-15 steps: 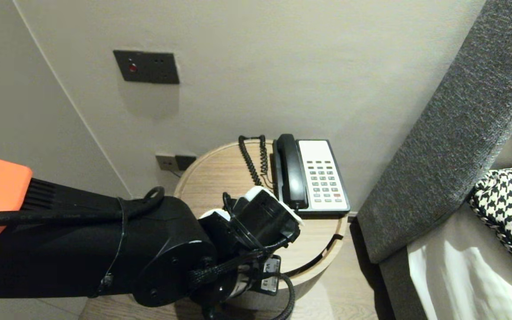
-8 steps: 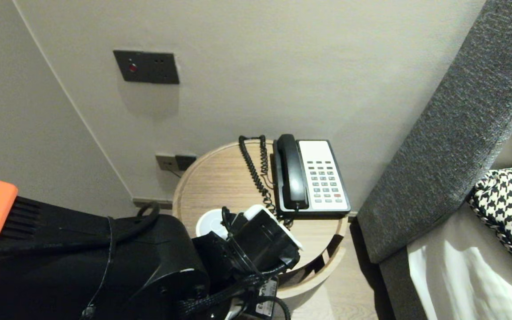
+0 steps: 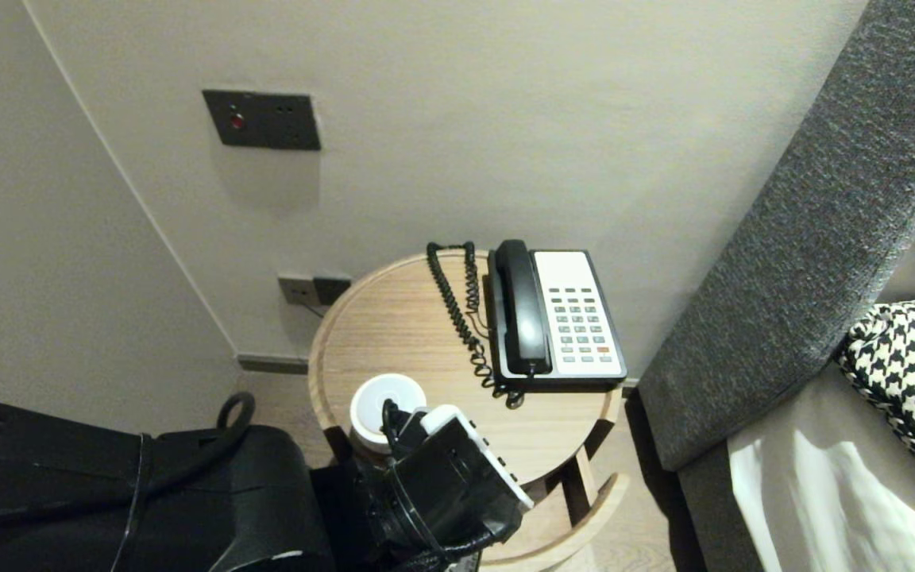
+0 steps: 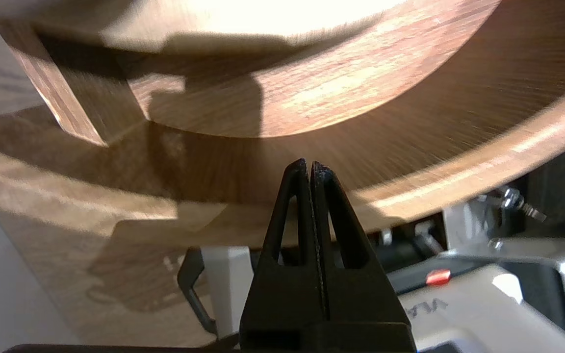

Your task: Open the nightstand drawer

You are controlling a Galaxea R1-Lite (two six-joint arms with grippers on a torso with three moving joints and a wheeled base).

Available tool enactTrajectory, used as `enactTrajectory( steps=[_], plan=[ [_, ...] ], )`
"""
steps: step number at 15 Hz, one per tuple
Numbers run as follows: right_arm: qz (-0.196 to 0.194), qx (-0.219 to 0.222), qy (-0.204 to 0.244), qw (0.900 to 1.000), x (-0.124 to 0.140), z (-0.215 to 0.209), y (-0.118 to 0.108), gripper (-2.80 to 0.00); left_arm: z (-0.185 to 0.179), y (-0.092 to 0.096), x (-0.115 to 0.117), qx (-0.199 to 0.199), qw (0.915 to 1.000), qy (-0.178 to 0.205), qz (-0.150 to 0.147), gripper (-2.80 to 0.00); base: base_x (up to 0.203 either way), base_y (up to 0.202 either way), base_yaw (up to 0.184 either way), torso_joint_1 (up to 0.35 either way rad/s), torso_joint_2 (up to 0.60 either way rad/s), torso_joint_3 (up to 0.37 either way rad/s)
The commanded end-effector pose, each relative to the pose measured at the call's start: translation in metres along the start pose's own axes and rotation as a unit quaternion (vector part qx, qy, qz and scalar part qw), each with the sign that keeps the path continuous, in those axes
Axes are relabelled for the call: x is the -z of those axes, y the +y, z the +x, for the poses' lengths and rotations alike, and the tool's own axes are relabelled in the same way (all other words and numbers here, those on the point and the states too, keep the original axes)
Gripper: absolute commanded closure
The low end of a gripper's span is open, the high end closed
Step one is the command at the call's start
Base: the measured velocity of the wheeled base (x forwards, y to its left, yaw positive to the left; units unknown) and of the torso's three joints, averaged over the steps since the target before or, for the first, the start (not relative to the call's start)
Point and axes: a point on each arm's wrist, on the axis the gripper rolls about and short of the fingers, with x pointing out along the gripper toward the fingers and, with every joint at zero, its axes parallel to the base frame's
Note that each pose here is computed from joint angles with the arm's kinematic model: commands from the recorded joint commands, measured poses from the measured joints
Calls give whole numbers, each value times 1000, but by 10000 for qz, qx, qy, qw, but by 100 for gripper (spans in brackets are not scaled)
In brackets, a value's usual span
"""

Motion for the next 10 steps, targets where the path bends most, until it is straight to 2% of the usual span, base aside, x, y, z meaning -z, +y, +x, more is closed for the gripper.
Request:
enactTrajectory(
  steps=[1,10],
  plan=[
    [-1,2,203,9998,11,2,0,0,0,0,7,11,10000,-1,14,0,0,0,0,0,0,0],
    [-1,2,203,9998,11,2,0,0,-5,2,34,-17,9998,202,-64,0,0,0,0,0,0,0]
  ],
)
